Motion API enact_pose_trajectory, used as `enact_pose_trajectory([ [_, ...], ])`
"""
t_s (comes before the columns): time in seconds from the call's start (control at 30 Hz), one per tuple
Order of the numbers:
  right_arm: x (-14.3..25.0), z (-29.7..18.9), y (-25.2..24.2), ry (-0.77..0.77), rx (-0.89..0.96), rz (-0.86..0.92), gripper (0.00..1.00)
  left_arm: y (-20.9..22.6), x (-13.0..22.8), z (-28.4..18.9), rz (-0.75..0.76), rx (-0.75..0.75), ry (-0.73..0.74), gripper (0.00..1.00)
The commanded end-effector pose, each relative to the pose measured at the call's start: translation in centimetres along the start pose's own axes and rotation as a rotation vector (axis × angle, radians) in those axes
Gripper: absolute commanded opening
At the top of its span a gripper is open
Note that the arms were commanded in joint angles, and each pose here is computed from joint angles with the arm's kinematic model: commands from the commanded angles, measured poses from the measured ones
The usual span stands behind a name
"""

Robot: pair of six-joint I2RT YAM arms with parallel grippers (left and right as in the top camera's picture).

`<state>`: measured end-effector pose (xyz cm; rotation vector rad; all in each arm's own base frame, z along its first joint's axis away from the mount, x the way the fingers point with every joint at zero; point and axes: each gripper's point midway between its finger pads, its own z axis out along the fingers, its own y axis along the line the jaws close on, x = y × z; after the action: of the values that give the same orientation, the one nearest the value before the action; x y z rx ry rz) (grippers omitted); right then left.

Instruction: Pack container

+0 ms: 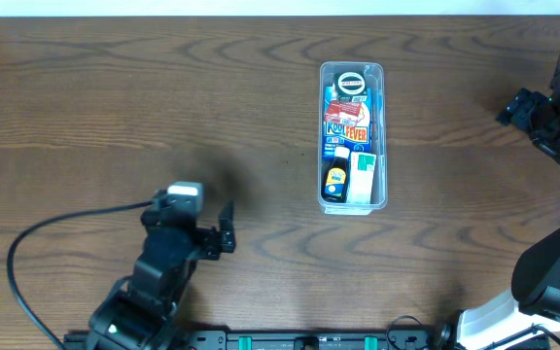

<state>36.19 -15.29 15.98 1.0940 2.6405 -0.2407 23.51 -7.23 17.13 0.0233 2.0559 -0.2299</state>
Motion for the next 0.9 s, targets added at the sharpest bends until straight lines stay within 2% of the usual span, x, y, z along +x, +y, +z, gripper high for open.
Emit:
enact_pose_trajectory([
  [0.0, -0.1, 0.1, -0.2, -0.004, 0.014, 0.019, 0.99, 1.3, 0.8, 0.4, -0.039, -0.001, -0.044, 0.98],
  [0.43, -0.1, 0.1, -0.3, -0.003, 0.014, 0.018, 0.99, 6.6, 1.2, -0.2, -0.138, -0.165, -0.176, 0.98],
  [0.57, -0.1, 0.1, -0.2, -0.004, 0.014, 0.019, 0.99, 6.7, 1.1, -0.2, -0.142, -0.162, -0.212, 0.98],
  [0.87, -0.1, 0.1, -0.2, -0.004, 0.014, 0.019, 0.99, 6.9, 0.2, 0.6, -0.158, -0.125, -0.402, 0.98],
])
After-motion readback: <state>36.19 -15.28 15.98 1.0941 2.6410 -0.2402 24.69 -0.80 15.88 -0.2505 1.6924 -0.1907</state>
